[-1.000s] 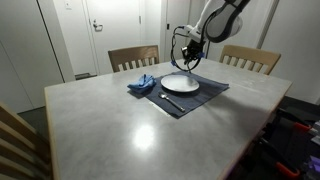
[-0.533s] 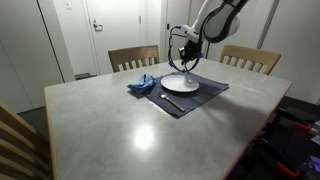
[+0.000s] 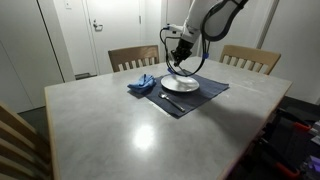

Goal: Take the the fork from the plate and put it on the mat

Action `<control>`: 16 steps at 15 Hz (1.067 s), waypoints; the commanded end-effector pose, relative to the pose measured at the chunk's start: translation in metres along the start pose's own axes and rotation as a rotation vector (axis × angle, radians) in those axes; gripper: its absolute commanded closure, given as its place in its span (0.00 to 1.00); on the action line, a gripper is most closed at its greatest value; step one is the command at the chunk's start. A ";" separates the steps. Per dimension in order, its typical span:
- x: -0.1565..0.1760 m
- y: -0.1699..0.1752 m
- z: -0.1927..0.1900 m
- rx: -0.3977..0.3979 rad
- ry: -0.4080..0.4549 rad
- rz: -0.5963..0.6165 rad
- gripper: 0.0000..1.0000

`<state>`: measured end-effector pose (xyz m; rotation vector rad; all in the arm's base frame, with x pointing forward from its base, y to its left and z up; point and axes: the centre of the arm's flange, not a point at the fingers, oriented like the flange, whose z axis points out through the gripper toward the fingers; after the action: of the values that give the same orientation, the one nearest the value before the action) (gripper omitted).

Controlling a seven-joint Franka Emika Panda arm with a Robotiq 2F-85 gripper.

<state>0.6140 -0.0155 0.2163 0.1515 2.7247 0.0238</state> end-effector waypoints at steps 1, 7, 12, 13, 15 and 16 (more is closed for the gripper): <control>-0.016 -0.036 0.004 -0.003 0.021 -0.204 0.97; -0.002 -0.067 0.025 0.240 0.188 -0.260 0.97; 0.003 -0.089 0.019 0.334 0.287 -0.228 0.97; 0.009 -0.088 0.021 0.317 0.284 -0.227 0.97; 0.019 -0.086 0.023 0.274 0.276 -0.205 0.97; 0.024 -0.085 0.024 0.258 0.272 -0.195 0.97</control>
<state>0.6038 -0.0941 0.1846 -0.0546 2.9918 -0.4795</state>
